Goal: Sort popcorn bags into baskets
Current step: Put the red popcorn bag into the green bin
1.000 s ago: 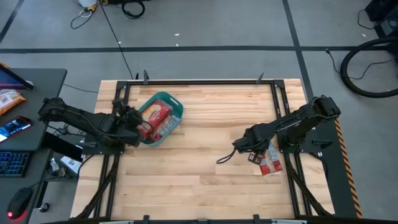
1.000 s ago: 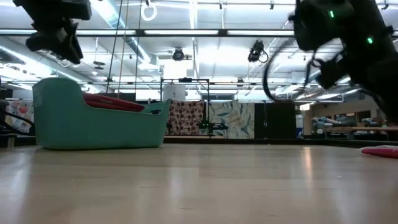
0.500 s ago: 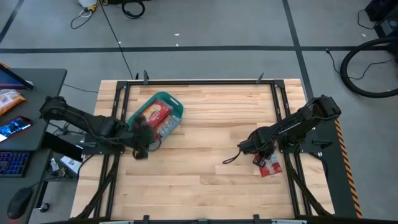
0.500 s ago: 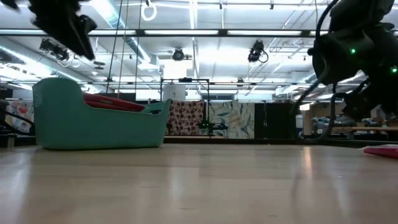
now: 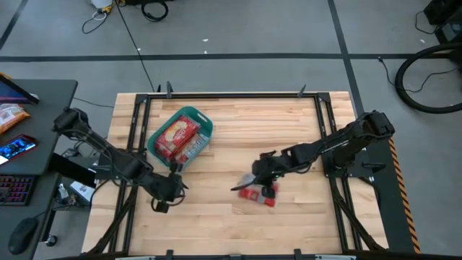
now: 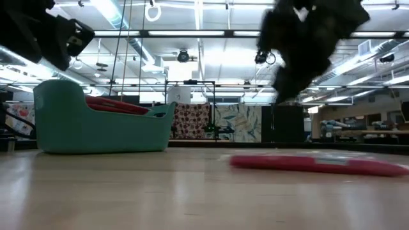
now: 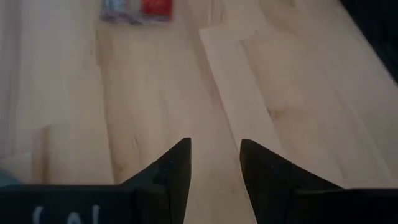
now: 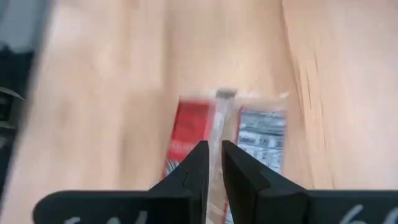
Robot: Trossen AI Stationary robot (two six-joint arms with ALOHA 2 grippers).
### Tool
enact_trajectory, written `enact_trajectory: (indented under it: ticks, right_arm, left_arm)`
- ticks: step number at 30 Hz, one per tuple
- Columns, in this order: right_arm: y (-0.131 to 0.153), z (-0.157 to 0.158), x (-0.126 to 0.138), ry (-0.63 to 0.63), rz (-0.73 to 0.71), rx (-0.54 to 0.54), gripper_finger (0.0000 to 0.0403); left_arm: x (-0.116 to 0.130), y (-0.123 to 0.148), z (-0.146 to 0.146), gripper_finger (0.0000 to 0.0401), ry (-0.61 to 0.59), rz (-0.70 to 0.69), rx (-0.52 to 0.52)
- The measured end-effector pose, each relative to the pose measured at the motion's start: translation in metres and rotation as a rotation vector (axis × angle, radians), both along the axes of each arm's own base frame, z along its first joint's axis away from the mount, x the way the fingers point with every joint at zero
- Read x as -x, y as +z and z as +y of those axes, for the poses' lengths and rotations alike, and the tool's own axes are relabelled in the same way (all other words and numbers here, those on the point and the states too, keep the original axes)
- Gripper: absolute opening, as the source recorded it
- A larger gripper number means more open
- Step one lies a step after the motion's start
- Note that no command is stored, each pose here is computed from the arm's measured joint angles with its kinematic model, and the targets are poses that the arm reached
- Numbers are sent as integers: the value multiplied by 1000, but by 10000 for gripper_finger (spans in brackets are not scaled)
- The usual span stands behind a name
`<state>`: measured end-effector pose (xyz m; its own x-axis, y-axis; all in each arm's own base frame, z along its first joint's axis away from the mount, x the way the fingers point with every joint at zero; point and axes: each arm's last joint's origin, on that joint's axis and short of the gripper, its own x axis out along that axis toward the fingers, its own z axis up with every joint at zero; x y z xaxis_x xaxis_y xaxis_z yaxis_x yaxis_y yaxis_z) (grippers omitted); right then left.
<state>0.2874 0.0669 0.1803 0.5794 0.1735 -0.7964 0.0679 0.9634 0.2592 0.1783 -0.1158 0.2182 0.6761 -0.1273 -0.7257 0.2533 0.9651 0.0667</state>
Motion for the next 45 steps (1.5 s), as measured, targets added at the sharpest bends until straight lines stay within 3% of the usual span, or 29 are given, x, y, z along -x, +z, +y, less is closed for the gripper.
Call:
enact_trajectory:
  ticks: [3, 8, 15, 23, 29, 39, 45]
  right_arm:
    - [21, 3, -14, 57, -126, 21, 50]
    - [30, 8, -15, 102, -89, 24, 50]
    - [18, 21, 2, 137, 83, -15, 50]
    - [-14, 34, 33, 56, 312, -95, 50]
    - [-28, 39, 41, 23, 284, -98, 50]
    - [-40, 33, 28, 17, 172, -57, 48]
    - [-59, 26, -8, 22, 148, 26, 48]
  left_arm:
    - [-5, -10, -5, 142, -5, 22, -18]
    - [-12, -22, -15, 142, -24, 43, -34]
    - [-19, -30, -23, 142, -26, 27, -18]
    - [-21, -37, -30, 142, -18, 38, -9]
    - [-20, -44, -37, 142, -6, 32, -40]
    - [-26, -53, -40, 142, 43, 23, -41]
    - [-31, -55, -38, 142, 67, 25, -52]
